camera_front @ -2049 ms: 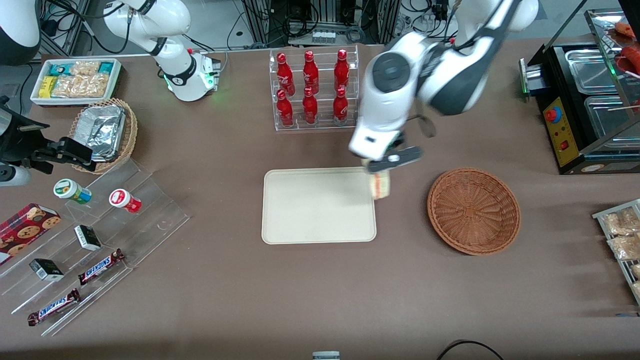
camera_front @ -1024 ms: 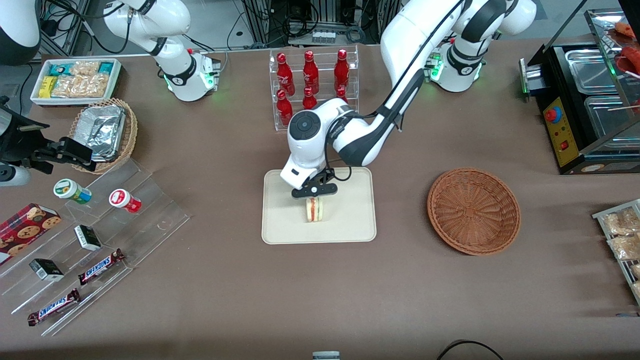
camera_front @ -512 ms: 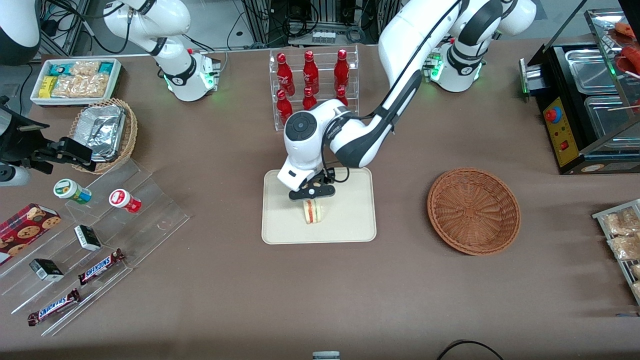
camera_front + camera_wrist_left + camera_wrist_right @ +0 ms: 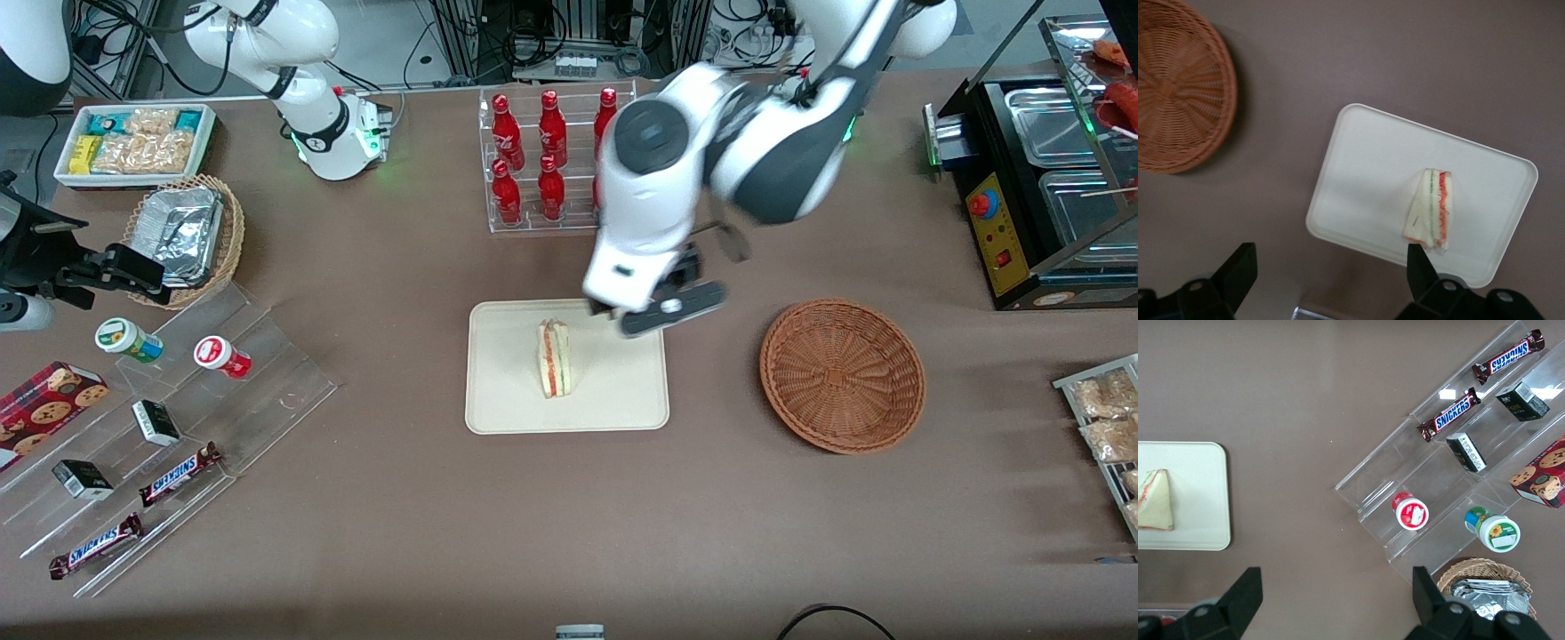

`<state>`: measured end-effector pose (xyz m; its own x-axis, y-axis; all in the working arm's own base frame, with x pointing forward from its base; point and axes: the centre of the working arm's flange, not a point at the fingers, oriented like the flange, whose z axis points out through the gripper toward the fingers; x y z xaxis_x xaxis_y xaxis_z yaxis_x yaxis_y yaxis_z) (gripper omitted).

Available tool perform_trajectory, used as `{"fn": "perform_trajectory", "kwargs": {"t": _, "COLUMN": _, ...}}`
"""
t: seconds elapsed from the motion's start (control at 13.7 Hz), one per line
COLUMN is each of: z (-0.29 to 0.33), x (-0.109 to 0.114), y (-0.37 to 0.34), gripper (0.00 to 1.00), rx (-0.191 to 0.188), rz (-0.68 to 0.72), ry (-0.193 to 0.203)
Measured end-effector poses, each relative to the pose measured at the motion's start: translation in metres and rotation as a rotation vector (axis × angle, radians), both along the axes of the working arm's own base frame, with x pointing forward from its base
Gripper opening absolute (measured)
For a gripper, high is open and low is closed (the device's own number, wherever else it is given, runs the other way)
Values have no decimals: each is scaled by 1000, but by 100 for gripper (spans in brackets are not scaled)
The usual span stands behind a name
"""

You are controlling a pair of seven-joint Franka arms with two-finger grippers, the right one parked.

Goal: Place sandwich from basket to tray

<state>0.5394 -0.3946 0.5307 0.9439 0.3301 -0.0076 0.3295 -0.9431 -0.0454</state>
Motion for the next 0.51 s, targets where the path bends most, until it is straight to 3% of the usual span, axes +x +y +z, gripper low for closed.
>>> {"fn": "perform_trajectory", "kwargs": {"t": 0.29, "z": 55, "x": 9, "y": 104, "gripper": 100, "rx": 22, "rz": -66, "ry": 92}}
{"fn": "perform_trajectory", "kwargs": {"t": 0.51, "z": 78, "x": 15, "y": 185, "gripper": 100, "rx": 16, "rz": -123, "ry": 124}}
